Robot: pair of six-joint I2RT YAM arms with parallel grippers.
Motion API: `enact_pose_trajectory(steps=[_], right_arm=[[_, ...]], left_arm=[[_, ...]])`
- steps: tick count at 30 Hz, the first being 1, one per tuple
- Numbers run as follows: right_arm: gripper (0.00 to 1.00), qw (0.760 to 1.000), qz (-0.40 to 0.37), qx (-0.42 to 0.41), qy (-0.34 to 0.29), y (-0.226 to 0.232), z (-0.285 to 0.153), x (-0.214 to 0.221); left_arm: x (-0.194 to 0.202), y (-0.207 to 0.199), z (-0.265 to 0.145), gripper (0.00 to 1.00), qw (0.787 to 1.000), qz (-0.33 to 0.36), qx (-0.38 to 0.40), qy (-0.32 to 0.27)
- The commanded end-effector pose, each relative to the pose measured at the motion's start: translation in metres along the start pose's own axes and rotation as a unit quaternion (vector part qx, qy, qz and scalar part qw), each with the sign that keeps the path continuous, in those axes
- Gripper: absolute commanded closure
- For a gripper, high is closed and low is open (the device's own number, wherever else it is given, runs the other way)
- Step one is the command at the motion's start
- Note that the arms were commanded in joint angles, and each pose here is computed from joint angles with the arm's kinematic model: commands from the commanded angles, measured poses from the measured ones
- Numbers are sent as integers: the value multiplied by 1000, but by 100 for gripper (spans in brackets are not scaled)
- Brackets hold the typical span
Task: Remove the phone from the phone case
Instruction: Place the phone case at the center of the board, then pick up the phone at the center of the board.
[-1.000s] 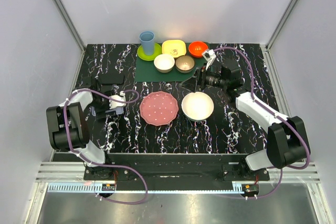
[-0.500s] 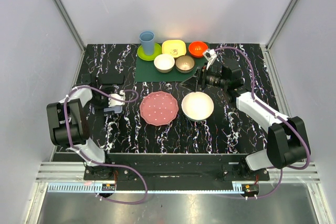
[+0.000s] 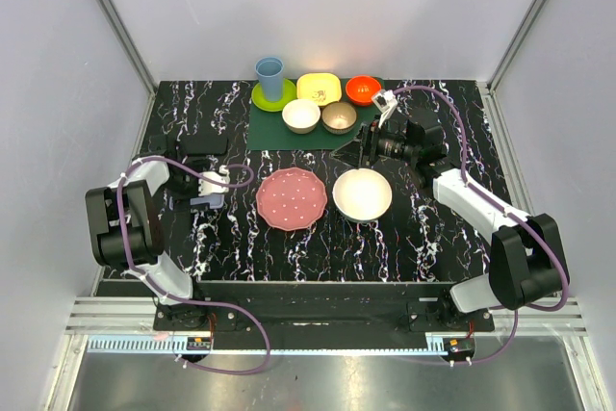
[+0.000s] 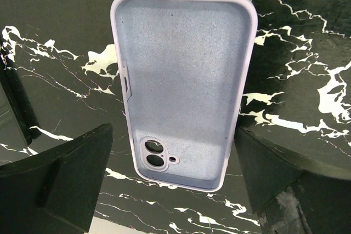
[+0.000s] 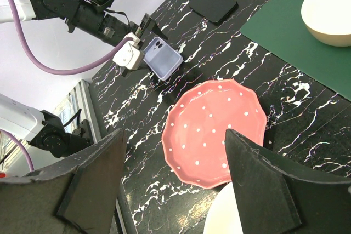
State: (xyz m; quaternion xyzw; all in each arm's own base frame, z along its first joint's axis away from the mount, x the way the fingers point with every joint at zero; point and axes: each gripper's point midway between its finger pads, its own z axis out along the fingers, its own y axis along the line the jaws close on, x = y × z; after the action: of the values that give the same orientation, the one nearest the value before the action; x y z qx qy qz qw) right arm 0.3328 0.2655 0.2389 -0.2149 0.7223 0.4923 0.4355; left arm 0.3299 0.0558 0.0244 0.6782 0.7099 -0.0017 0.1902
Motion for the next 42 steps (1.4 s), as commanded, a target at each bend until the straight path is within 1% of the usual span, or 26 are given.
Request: enact_pose_trajectory(steps=[1, 8, 11, 13, 16, 17, 18, 19, 20, 21, 22, 23, 24, 25, 26, 27, 29, 30, 31, 32, 33, 34, 35, 37, 38, 42], right_arm=[[22, 999, -39, -6, -36, 12, -6, -28], [22, 997, -53, 1, -47, 14, -15, -41], [20, 996, -65, 21, -56, 9, -23, -53], [18, 993, -87, 39, -64, 3, -31, -62], [13, 985, -122, 96, -74, -14, -46, -80], [10, 983, -125, 115, -70, -19, -51, -84], [8, 978, -141, 134, -69, -27, -56, -89], [7, 973, -144, 165, -74, -39, -65, -95], [4, 970, -144, 183, -71, -46, -70, -99], [3, 967, -151, 197, -66, -52, -74, -101], [2, 960, -145, 228, -66, -66, -84, -105], [2, 958, -136, 246, -55, -74, -87, -105], [0, 953, -147, 261, -46, -82, -91, -106], [0, 948, -149, 278, -38, -90, -95, -106], [0, 938, -142, 314, -28, -108, -104, -104], [0, 932, -150, 330, -21, -119, -109, -103], [0, 922, -145, 358, -2, -142, -117, -94], [0, 916, -141, 375, 2, -156, -128, -92], [0, 913, -135, 384, 7, -165, -133, -89], [0, 911, -121, 393, 18, -180, -137, -82], [0, 906, -104, 409, 17, -195, -151, -80], [0, 906, -93, 411, 20, -203, -155, -77], [0, 905, -75, 417, 29, -216, -158, -71], [0, 899, -50, 434, 35, -236, -171, -66], [0, 897, -36, 437, 48, -248, -171, -59], [0, 889, -4, 448, 94, -276, -172, -36]], left_arm=[[11, -3, 11, 1, 1000, 4, 3, 11], [-2, -4, -11, 1, 1000, 17, -18, -5], [-12, -7, -25, 1, 999, 21, -29, -17], [-16, -8, -34, 1, 999, 26, -40, -18], [-23, -6, -52, 1, 997, 26, -66, -27], [-27, -4, -58, 1, 997, 21, -74, -32], [-32, -1, -70, 1, 995, 19, -89, -38], [-38, 3, -77, 1, 993, 14, -104, -52], [-43, 6, -83, 1, 991, -8, -115, -63], [-50, 12, -98, 1, 988, -9, -138, -70], [-59, 14, -106, 1, 984, -13, -151, -90], [-66, 14, -113, 1, 981, -36, -160, -108], [-75, 17, -126, 1, 976, -38, -180, -120], [-86, 18, -134, 1, 970, -44, -188, -147], [-94, 17, -140, 1, 965, -66, -192, -165], [-102, 18, -153, 1, 959, -68, -208, -179], [-118, 16, -165, 1, 949, -80, -215, -215], [-127, 15, -177, 1, 941, -105, -221, -233], [-135, 14, -183, 1, 935, -116, -220, -253], [-141, 13, -191, 1, 925, -154, -216, -271], [-147, 14, -199, 1, 918, -171, -219, -282], [-153, 15, -204, 1, 913, -185, -216, -293], [-160, 16, -215, 1, 903, -215, -213, -306], [-171, 16, -225, 1, 893, -232, -206, -326], [-179, 16, -232, 1, 886, -245, -199, -340], [-206, 15, -240, 1, 874, -255, -190, -369]])
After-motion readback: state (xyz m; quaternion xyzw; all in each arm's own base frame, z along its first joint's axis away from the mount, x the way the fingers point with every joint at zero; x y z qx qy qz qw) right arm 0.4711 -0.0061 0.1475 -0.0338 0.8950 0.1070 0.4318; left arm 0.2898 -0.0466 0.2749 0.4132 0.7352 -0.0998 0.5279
